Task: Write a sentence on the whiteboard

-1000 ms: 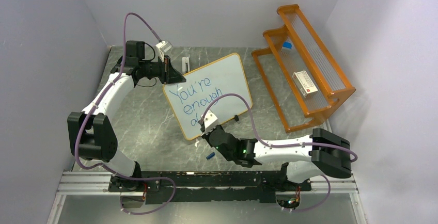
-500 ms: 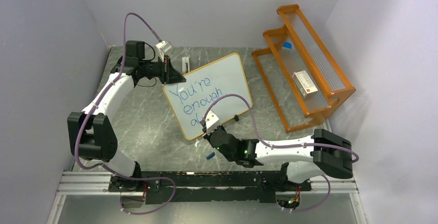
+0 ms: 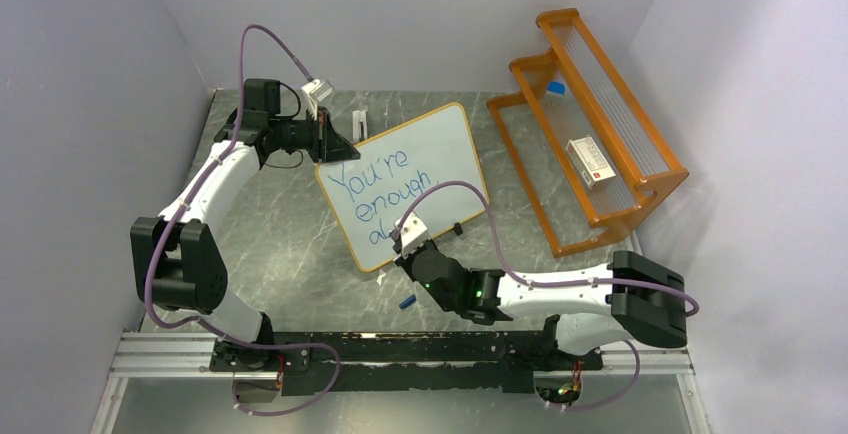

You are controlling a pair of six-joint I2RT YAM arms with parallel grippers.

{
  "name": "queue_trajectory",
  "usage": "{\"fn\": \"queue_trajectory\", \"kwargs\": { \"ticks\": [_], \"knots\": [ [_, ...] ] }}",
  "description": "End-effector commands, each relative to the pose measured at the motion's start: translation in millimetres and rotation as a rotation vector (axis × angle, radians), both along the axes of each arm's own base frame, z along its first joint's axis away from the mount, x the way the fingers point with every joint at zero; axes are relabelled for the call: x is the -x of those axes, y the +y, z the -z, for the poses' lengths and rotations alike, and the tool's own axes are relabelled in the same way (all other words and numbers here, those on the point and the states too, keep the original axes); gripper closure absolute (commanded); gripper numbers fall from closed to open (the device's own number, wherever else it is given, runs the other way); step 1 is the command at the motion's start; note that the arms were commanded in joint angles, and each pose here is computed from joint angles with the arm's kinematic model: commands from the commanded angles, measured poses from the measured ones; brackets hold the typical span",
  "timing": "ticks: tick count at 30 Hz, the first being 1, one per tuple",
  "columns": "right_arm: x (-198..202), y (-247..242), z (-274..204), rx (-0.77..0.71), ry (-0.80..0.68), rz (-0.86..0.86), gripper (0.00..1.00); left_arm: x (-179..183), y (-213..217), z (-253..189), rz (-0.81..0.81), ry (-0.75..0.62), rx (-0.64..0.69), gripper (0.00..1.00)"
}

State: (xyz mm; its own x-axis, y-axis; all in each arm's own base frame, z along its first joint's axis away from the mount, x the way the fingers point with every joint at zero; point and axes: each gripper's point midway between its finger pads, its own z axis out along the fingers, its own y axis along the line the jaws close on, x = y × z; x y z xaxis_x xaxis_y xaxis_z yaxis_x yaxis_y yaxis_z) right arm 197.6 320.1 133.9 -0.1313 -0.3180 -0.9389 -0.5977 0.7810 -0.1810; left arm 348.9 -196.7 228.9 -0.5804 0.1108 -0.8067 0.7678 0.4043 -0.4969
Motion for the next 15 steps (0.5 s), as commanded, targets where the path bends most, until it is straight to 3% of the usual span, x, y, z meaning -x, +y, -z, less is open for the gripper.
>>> {"fn": "queue_trajectory", "kwargs": {
  "ticks": [1, 15],
  "knots": [
    [-8.7, 5.2, -13.0, -0.038, -0.038, 0.032, 1.00, -10.7, 7.7, 27.3, -0.042, 0.001, -0.092, 0.95],
    [-7.9, -0.9, 8.5, 0.017, 0.004, 0.047, 1.00, -10.9, 7.6, 28.5, -0.042, 0.006, -0.092, 0.95]
  ]
}}
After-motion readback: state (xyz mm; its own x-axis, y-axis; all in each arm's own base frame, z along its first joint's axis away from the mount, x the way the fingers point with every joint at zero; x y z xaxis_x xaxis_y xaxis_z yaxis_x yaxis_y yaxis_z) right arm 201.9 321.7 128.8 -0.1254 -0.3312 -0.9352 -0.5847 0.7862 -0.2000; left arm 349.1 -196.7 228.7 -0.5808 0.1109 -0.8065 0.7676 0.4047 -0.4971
